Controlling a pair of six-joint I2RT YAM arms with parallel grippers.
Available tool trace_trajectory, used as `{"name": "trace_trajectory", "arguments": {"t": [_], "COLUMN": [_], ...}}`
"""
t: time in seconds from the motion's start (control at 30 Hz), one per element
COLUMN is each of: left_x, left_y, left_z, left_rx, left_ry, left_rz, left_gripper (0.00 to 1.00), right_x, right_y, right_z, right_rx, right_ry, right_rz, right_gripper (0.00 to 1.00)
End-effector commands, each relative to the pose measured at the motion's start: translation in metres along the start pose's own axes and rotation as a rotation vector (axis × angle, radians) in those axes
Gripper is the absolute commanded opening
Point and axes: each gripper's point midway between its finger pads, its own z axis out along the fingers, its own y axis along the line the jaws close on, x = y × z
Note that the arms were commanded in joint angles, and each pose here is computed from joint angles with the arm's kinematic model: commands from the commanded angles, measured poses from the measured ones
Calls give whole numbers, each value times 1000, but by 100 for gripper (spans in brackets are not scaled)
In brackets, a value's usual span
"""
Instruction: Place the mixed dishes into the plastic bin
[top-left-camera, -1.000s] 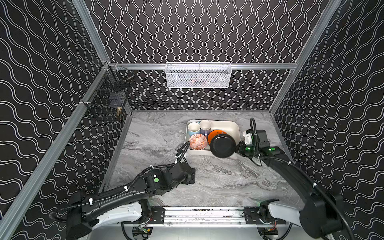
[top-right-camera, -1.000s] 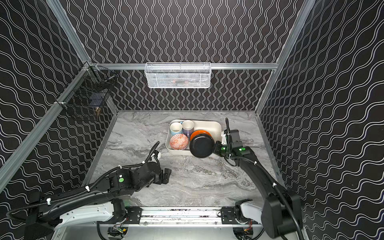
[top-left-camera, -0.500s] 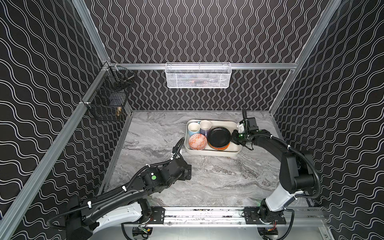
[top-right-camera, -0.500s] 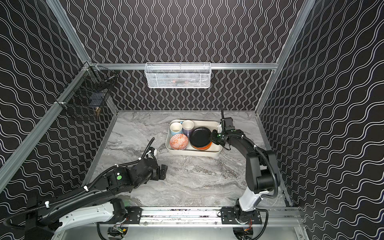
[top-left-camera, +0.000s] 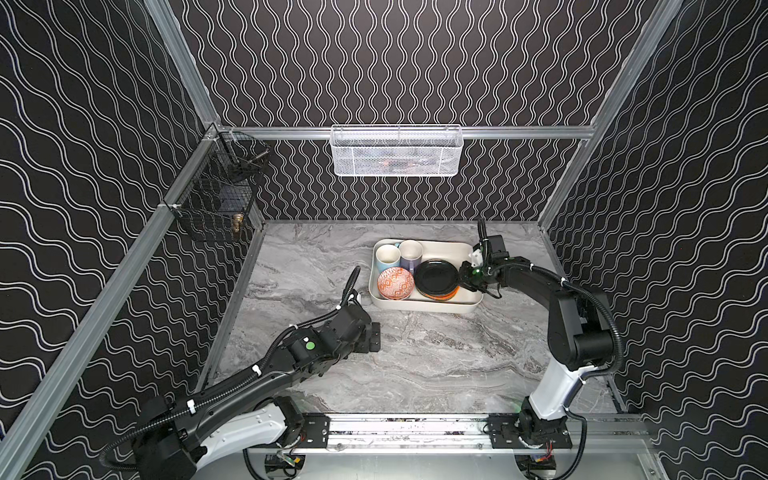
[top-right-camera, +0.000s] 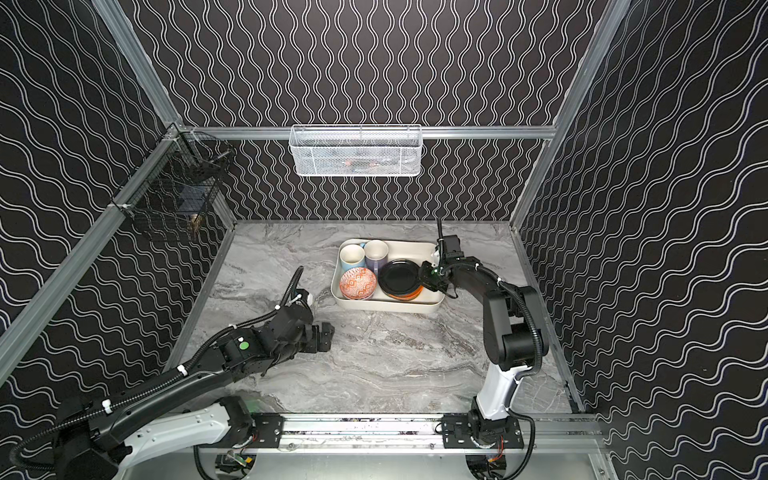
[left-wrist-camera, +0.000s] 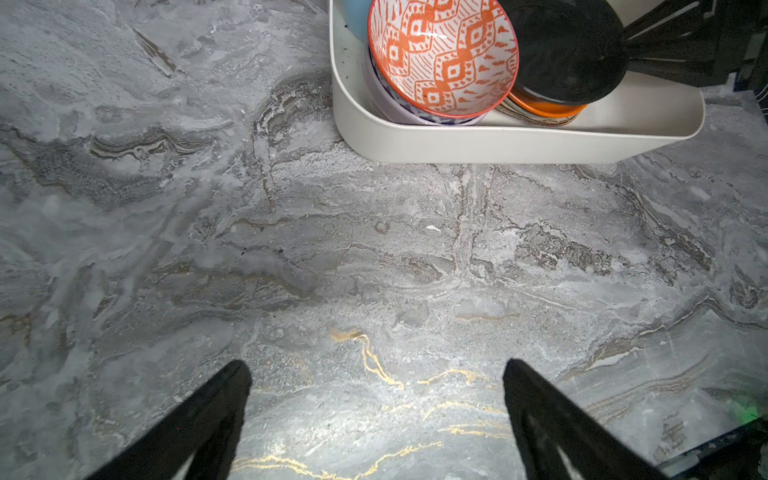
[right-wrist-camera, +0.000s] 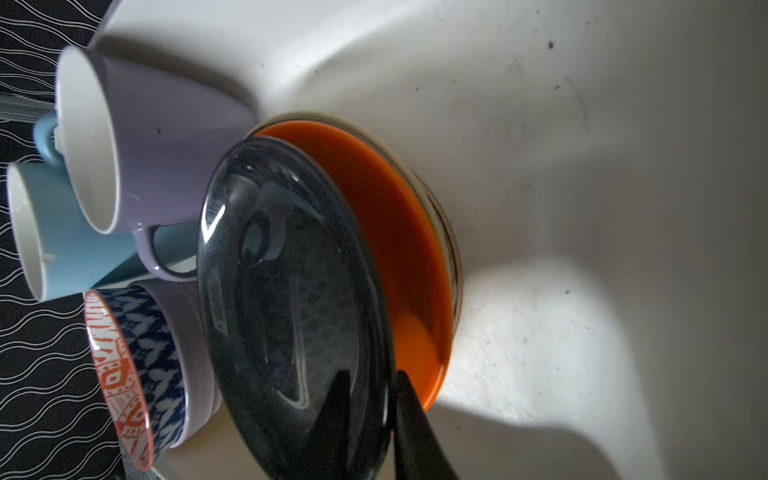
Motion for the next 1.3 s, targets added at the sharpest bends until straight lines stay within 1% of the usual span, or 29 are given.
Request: {"name": "trace_trajectory", "arguments": {"t": [0.0, 0.3, 0.53, 0.63, 0.73, 0.77, 0.83, 0.93, 0.97, 1.0, 1.03, 1.13, 1.27], "left_x": [-3, 2, 1, -1, -6, -8, -12, -21, -25, -29, -33, -44, -56], "left_y": [-3, -5, -4, -3, 0, 1, 5, 12, 16, 20, 25, 35, 54], "left_z": [0, 8, 11, 11, 13, 14, 16, 20, 21, 23, 25, 30, 36], "left_rx": [19, 22, 19, 16, 1, -4, -23, -47, -64, -83, -97, -118, -162], "left_ry": [-12, 18, 23, 24, 15, 12, 13, 4, -2, -10, -16, -31, -53], "left_rz": [6, 13, 8, 7, 4, 3, -12, -37, -47, -60, -75, -126, -188], "left_gripper": [99, 99, 99, 98, 99, 99, 99, 99, 99, 98, 99, 99, 99], "right_x": [-2, -8, -8, -9, -11, -13, -16, -24, -28, -32, -35, -45, -51], "right_y": [-3, -14, -16, -16, -9, -6, -3, 2, 3, 3, 1, -10, -23], "right_z": [1, -6, -7, -13, -30, -39, -60, -100, -114, -128, -138, -164, -176], "right_rx": [14, 97, 104, 113, 110, 113, 136, 184, 202, 222, 246, 330, 379], "right_ry": [1, -30, -31, -44, -76, -94, -141, -248, -296, -340, -377, -466, -499], "right_rz": [-20, -38, -37, -40, -59, -71, -96, -147, -162, -174, -176, -159, -119], "right_gripper": [30, 33, 33, 33, 34, 36, 43, 59, 66, 85, 99, 99, 99]}}
